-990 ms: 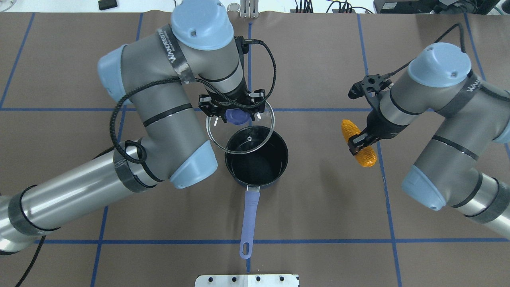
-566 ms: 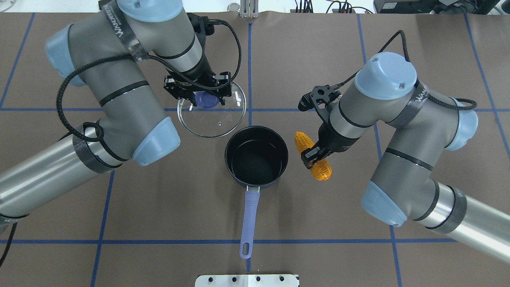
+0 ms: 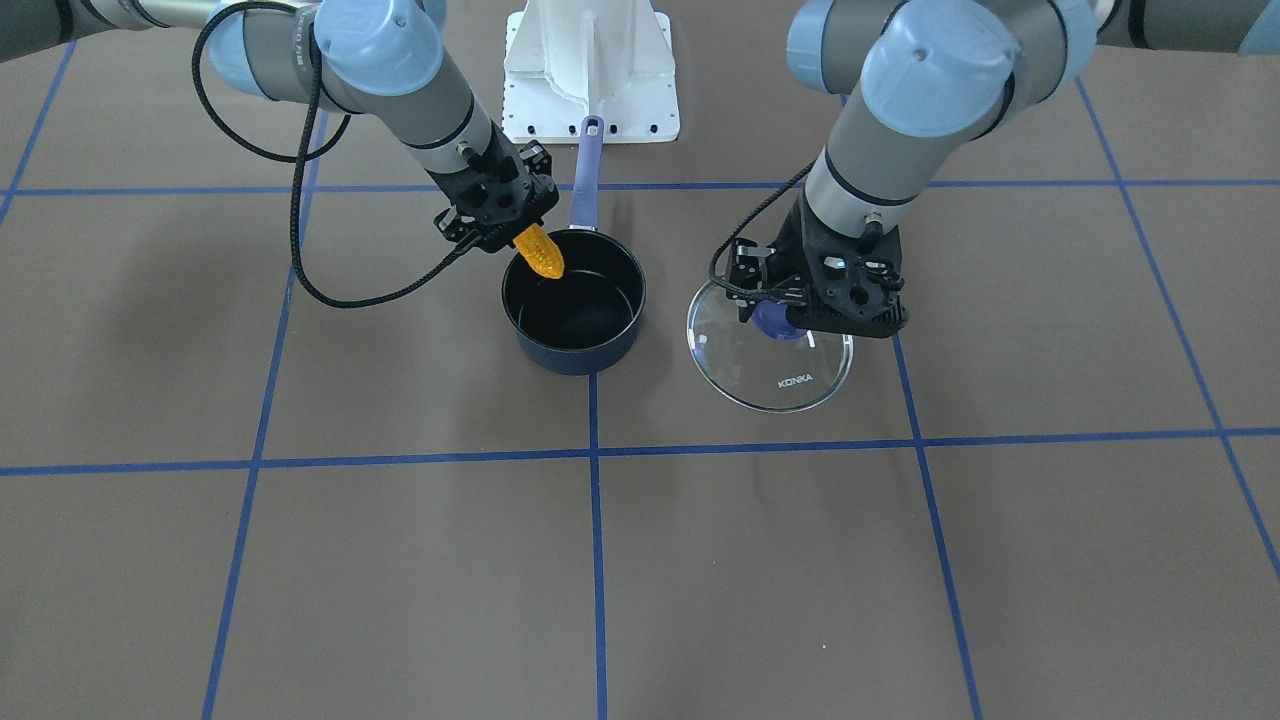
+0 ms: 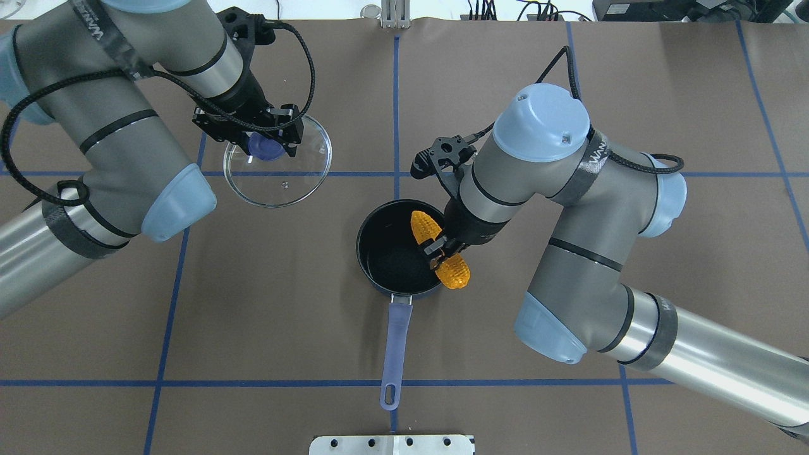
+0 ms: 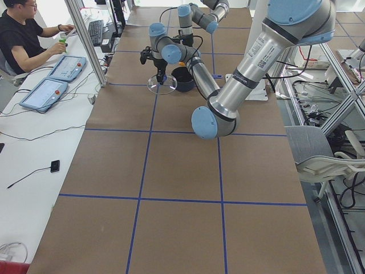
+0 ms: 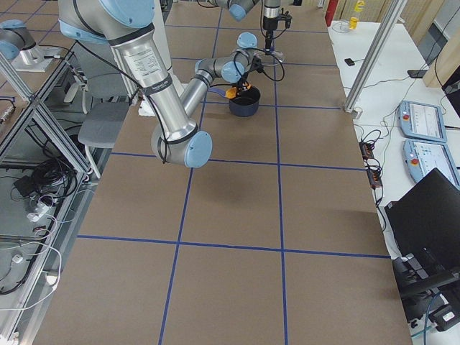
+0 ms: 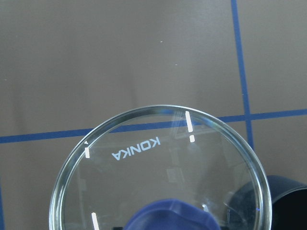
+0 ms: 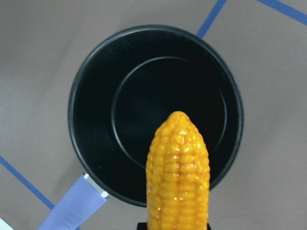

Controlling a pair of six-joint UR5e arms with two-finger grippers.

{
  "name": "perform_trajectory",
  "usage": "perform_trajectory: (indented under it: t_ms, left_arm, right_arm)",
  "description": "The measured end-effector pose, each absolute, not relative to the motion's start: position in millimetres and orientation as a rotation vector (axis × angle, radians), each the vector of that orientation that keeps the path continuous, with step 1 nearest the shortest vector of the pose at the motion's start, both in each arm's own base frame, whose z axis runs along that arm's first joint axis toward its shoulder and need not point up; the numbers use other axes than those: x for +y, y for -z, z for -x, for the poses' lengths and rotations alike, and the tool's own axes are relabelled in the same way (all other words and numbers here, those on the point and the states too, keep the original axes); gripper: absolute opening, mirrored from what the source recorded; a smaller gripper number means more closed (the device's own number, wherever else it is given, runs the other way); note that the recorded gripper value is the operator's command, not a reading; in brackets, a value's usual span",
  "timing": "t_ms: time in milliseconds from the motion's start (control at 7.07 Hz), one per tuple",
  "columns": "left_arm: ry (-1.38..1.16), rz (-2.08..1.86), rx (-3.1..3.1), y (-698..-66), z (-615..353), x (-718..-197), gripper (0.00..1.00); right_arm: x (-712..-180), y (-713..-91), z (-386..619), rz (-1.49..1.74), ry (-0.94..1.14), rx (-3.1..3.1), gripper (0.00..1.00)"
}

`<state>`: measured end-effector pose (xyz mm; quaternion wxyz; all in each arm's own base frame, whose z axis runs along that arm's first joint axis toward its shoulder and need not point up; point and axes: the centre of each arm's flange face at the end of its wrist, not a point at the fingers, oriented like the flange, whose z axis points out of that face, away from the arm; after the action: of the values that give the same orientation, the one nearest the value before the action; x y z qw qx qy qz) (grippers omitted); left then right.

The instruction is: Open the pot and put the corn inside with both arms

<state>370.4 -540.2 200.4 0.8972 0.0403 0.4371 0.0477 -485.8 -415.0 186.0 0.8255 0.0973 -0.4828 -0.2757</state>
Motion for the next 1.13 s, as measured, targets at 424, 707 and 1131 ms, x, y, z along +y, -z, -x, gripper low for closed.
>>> perform_trajectory:
  t_ms: [424, 707, 1131]
  left_arm:
    - [-0.189, -0.116, 0.845, -273, -325, -547, 0.66]
    - [-0.238, -0.124, 0.818, -339, -294, -546, 0.69]
    - [-0.255, -0.086, 0.825, -429, -289, -542, 0.71]
  right_arm:
    - [-431, -178, 510, -0.257, 0.527, -1.094, 1.00]
    - [-446, -171, 497, -0.260, 0.506, -1.106, 1.00]
    - [-490, -170, 439, -0.227, 0.440, -1.106, 1.00]
